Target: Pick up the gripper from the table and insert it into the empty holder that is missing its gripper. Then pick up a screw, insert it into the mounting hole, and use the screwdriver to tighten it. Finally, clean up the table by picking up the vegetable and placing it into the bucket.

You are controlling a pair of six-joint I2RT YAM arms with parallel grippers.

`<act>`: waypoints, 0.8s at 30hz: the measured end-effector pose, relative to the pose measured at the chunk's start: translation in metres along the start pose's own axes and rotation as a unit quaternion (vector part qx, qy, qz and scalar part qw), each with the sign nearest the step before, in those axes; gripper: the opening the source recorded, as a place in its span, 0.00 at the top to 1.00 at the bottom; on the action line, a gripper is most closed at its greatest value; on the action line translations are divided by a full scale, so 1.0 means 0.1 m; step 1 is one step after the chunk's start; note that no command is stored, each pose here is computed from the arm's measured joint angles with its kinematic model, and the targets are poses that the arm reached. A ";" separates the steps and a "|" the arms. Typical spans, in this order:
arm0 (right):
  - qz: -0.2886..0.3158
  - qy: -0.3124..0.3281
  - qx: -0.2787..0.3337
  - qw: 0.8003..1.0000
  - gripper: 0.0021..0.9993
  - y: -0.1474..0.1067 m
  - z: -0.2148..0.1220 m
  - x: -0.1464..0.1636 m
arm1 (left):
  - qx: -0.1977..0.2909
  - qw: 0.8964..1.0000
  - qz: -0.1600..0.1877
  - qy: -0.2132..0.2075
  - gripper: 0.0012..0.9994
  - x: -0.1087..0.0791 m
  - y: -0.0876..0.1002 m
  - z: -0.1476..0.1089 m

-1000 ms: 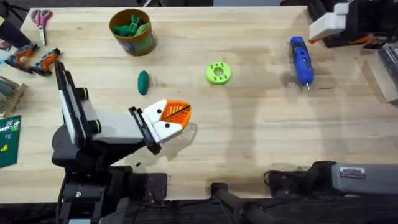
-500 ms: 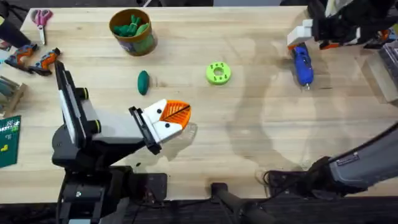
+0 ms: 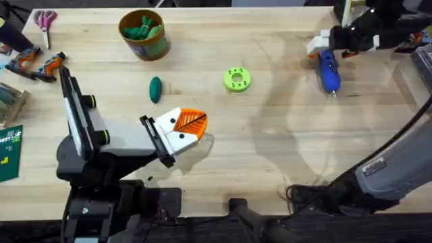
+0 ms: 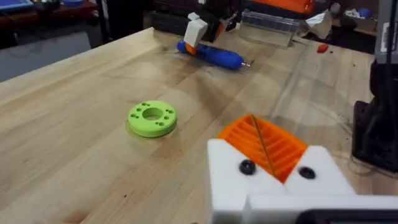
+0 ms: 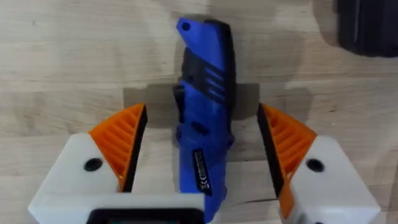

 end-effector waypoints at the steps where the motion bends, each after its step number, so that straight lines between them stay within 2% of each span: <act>1: 0.003 -0.002 0.000 1.000 0.01 0.00 0.00 -0.01 | 0.000 1.000 0.000 0.000 1.00 0.00 0.00 0.00; 5: 0.014 -0.006 0.001 1.000 0.01 0.00 0.04 -0.09 | 0.000 1.000 0.000 0.000 1.00 0.00 0.00 0.00; 12: 0.024 0.002 0.033 0.999 0.01 -0.08 0.30 -0.12 | 0.000 1.000 0.000 0.000 1.00 0.00 0.00 0.00; 20: 0.023 0.005 0.033 0.999 0.01 -0.08 0.30 -0.11 | 0.000 1.000 0.000 0.000 1.00 0.00 0.00 0.00; 21: 0.022 0.005 0.033 0.999 0.03 -0.08 0.30 -0.11 | 0.000 1.000 0.000 0.000 1.00 0.00 0.00 0.00; 22: 0.021 0.006 0.033 0.999 0.10 -0.08 0.30 -0.11 | 0.000 1.000 0.000 0.000 1.00 0.00 0.00 0.00; 24: 0.019 0.006 0.032 0.999 0.37 -0.08 0.30 -0.10 | 0.000 1.000 0.000 0.000 1.00 0.00 0.00 0.00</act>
Point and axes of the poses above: each hand's point on the last joint's axis, 136 mm out from that joint toward the fingers, its own z axis out along the fingers, its own x axis along the line the jaws close on, y = z × x, the point moved 6 cm from there along -z, back along the fingers, and after that the axes turned 8 degrees about z, right-handed, at the moved point
